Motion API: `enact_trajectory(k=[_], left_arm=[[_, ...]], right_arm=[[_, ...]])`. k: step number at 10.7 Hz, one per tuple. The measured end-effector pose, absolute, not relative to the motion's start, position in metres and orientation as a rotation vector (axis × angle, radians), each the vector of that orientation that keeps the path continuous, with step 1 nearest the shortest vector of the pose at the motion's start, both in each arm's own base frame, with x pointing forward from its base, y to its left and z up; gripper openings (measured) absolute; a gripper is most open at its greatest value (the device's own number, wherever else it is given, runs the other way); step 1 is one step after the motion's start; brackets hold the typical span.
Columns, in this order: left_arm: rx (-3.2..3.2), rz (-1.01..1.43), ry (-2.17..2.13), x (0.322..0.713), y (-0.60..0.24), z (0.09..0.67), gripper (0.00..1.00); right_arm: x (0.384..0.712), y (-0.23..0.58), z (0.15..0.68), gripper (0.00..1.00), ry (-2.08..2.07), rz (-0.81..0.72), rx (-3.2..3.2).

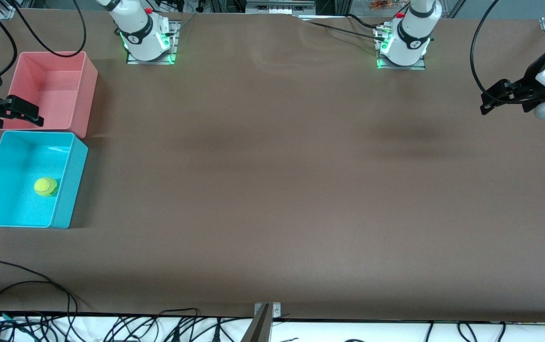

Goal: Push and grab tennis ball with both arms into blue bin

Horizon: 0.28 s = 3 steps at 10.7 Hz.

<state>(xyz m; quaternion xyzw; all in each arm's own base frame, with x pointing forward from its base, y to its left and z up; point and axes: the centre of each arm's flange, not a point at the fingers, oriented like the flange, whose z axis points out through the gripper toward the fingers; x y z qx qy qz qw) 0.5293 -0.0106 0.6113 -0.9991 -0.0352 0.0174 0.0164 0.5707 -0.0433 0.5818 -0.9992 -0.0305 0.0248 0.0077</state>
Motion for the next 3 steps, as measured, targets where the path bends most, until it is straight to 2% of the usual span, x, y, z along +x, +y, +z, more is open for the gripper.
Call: enact_trajectory(k=[3], left_arm=[[-3.106, 0.054, -0.109, 0.5293, -0.0106, 0.6113, 1.0]], right_arm=[[0.5705, -0.052, 0.5814, 1.0, -0.07, 0.072, -3.125]])
